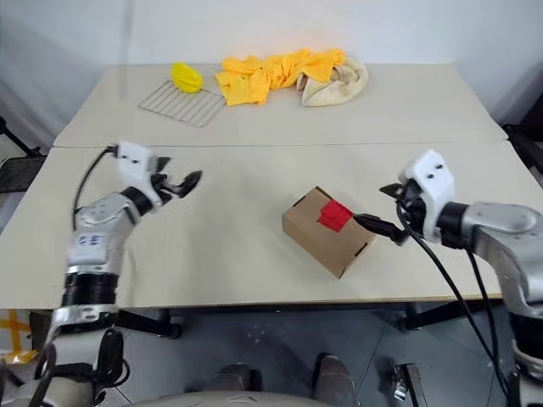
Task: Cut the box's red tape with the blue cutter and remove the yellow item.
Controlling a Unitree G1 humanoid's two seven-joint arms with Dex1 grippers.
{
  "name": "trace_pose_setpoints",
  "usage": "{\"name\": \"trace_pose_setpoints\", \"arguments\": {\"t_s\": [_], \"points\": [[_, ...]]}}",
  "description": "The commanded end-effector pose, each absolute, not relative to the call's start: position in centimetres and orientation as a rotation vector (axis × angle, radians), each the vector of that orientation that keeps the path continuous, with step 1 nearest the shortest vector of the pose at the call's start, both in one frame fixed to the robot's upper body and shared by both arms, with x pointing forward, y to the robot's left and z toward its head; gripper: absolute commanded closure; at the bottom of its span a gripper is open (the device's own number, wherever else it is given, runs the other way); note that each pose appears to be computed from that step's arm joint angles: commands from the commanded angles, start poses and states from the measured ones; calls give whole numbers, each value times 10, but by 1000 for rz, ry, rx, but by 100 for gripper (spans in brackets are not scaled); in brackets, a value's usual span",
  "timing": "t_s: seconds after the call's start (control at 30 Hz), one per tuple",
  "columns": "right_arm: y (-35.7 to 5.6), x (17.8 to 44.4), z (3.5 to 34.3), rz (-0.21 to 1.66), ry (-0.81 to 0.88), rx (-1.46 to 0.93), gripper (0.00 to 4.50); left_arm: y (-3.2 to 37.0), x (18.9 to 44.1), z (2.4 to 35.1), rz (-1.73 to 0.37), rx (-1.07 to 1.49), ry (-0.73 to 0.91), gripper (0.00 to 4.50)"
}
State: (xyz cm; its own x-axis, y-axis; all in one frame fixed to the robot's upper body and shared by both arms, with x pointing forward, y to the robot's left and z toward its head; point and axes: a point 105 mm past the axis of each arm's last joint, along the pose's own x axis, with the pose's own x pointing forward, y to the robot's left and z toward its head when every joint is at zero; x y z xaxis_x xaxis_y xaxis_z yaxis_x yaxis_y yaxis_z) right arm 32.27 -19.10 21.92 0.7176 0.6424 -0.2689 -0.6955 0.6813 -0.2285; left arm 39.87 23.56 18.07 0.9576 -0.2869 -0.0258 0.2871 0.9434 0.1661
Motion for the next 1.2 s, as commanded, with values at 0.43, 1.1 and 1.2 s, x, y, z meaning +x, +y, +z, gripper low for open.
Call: {"name": "trace_pose_setpoints", "arguments": {"t_s": [0.43, 1.1, 1.2], "points": [[-182, 333, 230, 822, 158, -392, 0, 272, 365, 167, -289, 184, 111, 90], [-189, 331, 229, 808, 196, -414, 0, 311, 388, 147, -82, 117, 265, 152], [-191, 330, 230, 805, 197, -417, 0, 305, 390, 138, -120, 99, 293, 152]]}}
